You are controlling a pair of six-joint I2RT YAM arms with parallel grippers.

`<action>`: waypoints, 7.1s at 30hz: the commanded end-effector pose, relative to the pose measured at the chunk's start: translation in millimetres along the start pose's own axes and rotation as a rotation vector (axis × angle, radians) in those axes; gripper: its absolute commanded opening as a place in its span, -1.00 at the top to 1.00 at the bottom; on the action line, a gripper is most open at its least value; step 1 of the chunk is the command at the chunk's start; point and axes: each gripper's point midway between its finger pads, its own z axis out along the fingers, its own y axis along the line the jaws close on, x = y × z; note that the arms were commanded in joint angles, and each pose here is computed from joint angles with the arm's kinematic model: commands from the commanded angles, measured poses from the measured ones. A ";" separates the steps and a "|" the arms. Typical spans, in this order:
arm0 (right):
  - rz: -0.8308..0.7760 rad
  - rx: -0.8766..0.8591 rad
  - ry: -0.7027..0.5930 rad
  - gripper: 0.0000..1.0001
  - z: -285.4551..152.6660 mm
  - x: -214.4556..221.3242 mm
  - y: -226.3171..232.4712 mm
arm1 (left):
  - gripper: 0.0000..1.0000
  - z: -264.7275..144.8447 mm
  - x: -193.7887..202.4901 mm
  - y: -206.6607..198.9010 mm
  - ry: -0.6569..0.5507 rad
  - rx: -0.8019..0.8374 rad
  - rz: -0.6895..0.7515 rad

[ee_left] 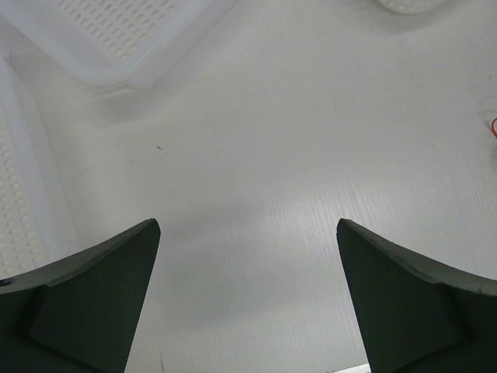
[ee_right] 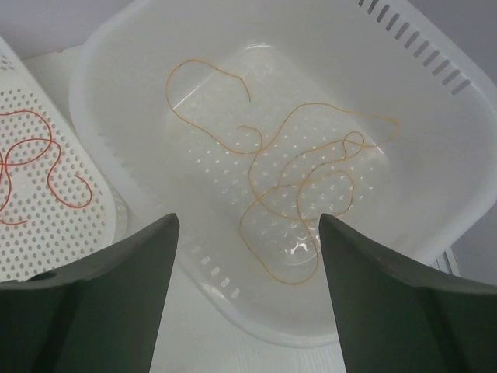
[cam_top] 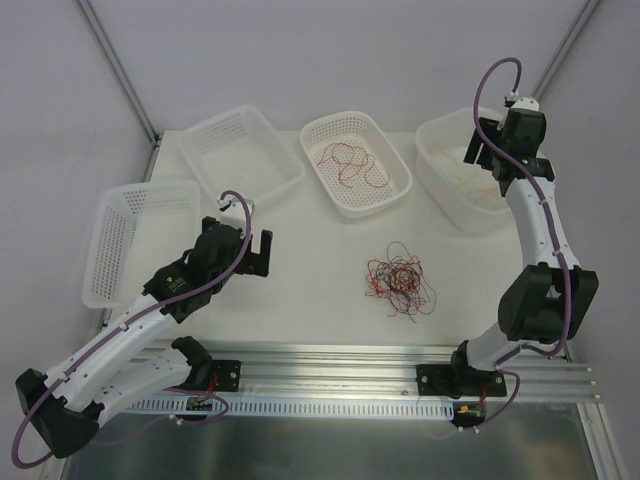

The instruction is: Untangle the cables

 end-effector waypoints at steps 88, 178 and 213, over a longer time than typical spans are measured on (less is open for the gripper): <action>0.134 -0.321 0.568 0.98 -123.2 333.6 113.1 | 1.00 77.2 -44.5 -200.8 0.240 0.339 -0.311; 0.022 -0.513 0.357 -0.68 -189.8 249.2 104.9 | -0.78 168.7 30.4 -252.0 0.069 0.913 0.674; 0.154 -0.417 0.657 -0.16 -127.4 332.7 130.3 | 1.00 37.4 -20.1 -245.2 0.020 1.108 0.347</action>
